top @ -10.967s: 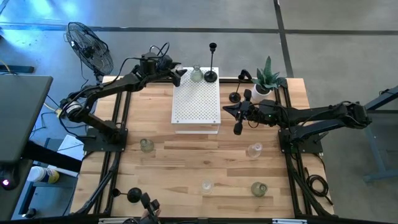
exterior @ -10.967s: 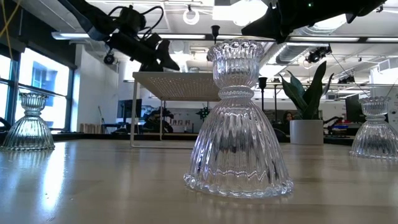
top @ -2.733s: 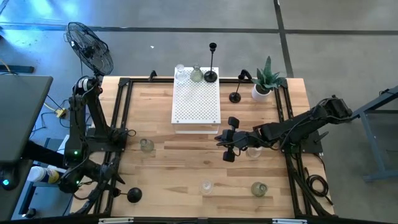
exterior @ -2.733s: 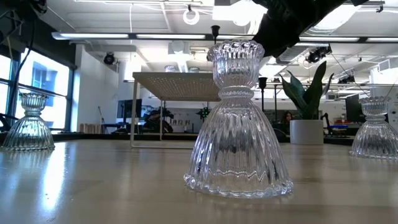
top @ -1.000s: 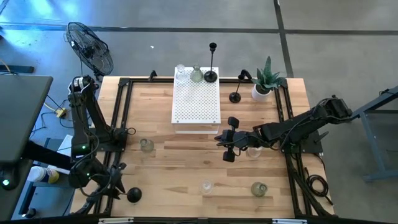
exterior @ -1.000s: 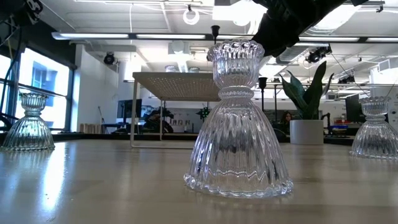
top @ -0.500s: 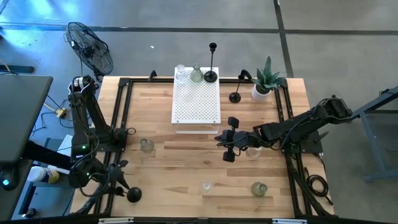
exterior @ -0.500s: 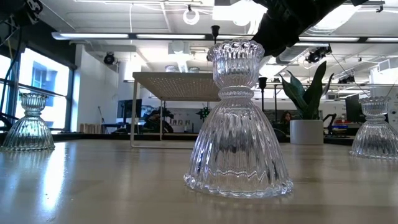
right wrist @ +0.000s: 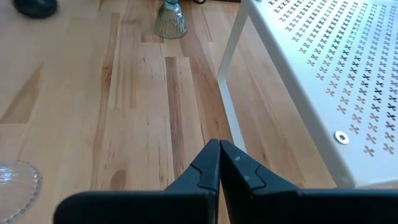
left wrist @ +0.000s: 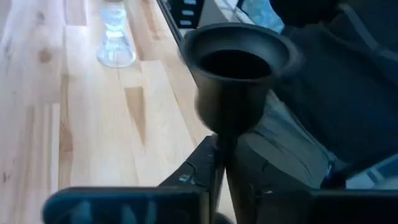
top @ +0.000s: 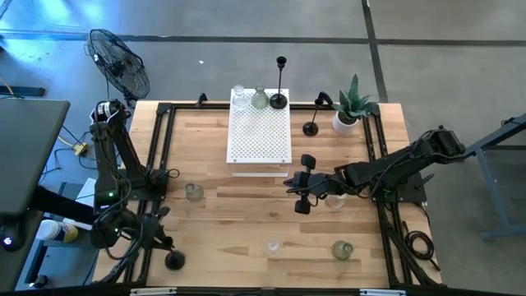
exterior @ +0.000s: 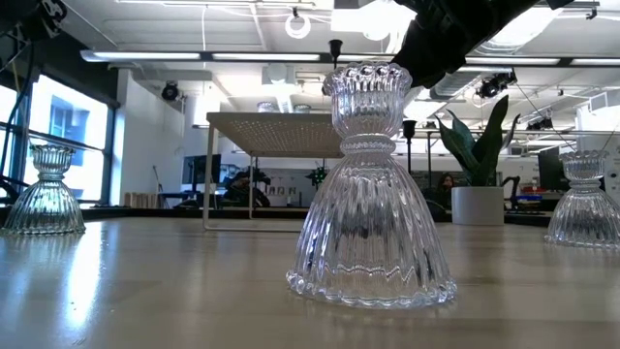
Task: Pick & Place candle stick holders
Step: Put the bottom black candle holder on the shelf aligned with the other black candle holder
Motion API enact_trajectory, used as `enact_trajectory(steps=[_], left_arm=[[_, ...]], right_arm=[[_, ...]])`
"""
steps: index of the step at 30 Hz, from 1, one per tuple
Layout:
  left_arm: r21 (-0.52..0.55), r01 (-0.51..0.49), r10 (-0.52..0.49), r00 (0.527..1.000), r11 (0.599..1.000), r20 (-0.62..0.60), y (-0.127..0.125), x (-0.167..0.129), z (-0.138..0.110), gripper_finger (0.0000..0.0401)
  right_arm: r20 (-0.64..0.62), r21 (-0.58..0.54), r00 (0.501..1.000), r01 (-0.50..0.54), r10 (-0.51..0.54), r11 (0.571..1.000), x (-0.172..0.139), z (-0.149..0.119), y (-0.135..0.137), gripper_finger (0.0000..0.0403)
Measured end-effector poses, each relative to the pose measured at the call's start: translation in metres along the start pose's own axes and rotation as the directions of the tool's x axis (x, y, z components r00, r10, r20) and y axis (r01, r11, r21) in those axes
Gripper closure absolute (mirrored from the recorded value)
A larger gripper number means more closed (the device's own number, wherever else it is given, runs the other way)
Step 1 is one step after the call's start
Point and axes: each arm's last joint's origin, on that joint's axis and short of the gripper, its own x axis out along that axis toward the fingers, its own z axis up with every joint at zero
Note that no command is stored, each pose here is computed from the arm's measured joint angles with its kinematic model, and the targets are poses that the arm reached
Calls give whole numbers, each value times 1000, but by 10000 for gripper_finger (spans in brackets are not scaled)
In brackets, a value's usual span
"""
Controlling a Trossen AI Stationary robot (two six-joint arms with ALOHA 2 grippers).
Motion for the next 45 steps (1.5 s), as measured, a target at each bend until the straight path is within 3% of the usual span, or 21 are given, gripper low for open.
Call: enact_trajectory(steps=[6,13,18,21,27,33,39,45], left_arm=[[41,-93,88,989,995,117,2,-2,6,381],[56,-280,256,929,958,266,23,1,31,392],[101,-292,246,912,951,328,45,9,64,391],[130,-273,212,909,953,359,63,16,82,387],[116,-351,294,891,929,345,112,35,102,386],[130,-342,273,885,931,376,156,65,118,386],[108,-398,333,865,911,376,202,96,117,386],[72,-432,372,840,899,395,234,109,114,385]], right_arm=[[0,1,1000,0,0,1000,0,0,0,401],[8,1,1000,0,0,1000,0,1,0,401],[14,-1,1000,-1,1,1000,0,1,0,402],[14,-1,1000,-2,2,1000,0,1,0,401],[14,-8,1000,-1,1,1000,0,1,0,401],[14,-12,1000,-1,2,1000,0,1,0,401],[14,-20,1000,-2,2,1000,0,1,0,402],[14,-20,1000,-1,2,1000,0,1,0,402]])
